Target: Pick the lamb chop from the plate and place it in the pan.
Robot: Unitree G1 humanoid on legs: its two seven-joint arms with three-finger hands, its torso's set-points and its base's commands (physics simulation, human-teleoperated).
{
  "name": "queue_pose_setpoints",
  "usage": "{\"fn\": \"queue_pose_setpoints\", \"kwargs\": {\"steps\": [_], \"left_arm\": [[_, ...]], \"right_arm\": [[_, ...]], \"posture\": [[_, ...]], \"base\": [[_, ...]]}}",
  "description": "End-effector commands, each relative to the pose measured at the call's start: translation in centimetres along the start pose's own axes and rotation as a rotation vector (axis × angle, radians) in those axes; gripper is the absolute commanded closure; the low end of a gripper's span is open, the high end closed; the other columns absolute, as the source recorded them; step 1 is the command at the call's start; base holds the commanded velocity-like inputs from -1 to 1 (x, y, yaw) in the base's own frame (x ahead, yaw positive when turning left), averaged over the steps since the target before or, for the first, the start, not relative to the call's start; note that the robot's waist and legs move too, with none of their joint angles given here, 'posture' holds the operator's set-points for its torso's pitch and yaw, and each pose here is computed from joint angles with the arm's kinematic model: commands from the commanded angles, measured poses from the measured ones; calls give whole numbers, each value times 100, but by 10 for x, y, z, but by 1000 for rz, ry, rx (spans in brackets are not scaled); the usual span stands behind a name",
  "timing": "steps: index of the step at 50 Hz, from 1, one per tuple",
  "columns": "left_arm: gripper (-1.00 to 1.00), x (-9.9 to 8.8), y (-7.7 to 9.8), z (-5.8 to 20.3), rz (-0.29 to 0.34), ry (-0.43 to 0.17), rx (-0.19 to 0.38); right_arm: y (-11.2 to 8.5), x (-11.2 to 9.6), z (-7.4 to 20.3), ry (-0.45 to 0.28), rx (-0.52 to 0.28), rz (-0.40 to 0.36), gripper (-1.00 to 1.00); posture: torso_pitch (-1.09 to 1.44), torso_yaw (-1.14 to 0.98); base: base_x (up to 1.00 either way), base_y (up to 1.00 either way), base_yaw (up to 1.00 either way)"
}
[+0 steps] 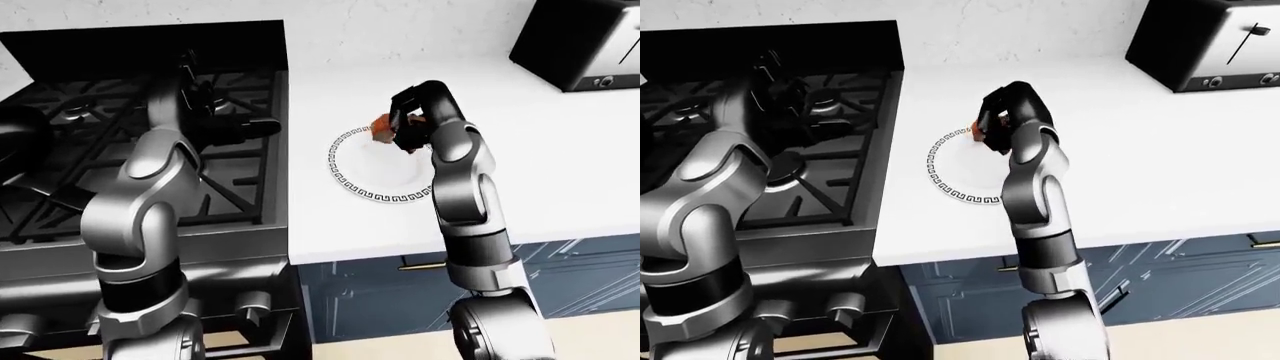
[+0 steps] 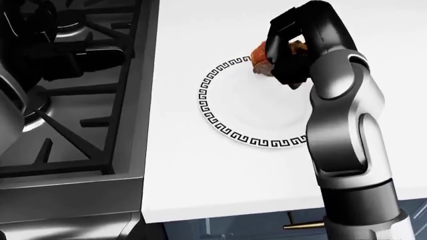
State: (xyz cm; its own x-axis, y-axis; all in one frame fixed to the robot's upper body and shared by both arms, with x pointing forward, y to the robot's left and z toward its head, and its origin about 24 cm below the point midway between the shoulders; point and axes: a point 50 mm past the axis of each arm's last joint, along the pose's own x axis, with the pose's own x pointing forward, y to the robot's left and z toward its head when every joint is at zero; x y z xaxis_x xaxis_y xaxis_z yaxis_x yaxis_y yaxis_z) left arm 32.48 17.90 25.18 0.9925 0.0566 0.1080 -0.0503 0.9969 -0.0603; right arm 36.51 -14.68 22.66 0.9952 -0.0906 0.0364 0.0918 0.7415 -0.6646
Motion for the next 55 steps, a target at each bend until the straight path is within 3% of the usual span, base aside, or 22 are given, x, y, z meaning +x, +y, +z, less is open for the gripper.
{"fn": "queue_pose_setpoints", "kwargs": {"steps": [1,13,34,44,55], "left_arm": [[-100,-3,0,21,-1,-97,-4],[-100,-3,0,21,-1,-97,-4],[-100,-2,2,21,3,-99,-6],[-100,-4,2,25,5,-112,-6],[-100,-8,15,43,60,-150,-11]], "right_arm": [[-15,-3,18,-65,-9,-58,100],[-14,-4,16,-70,-3,-54,100],[-36,-18,49,-147,-13,-105,100],[-49,-29,65,-190,38,-108,100],[-57,-36,76,-196,49,-115,100]], "posture": [[0,0],[0,0],[0,0],[0,0],[0,0]], "base": [[0,0,0],[0,0,0],[0,0,0],[0,0,0],[0,0,0]]}}
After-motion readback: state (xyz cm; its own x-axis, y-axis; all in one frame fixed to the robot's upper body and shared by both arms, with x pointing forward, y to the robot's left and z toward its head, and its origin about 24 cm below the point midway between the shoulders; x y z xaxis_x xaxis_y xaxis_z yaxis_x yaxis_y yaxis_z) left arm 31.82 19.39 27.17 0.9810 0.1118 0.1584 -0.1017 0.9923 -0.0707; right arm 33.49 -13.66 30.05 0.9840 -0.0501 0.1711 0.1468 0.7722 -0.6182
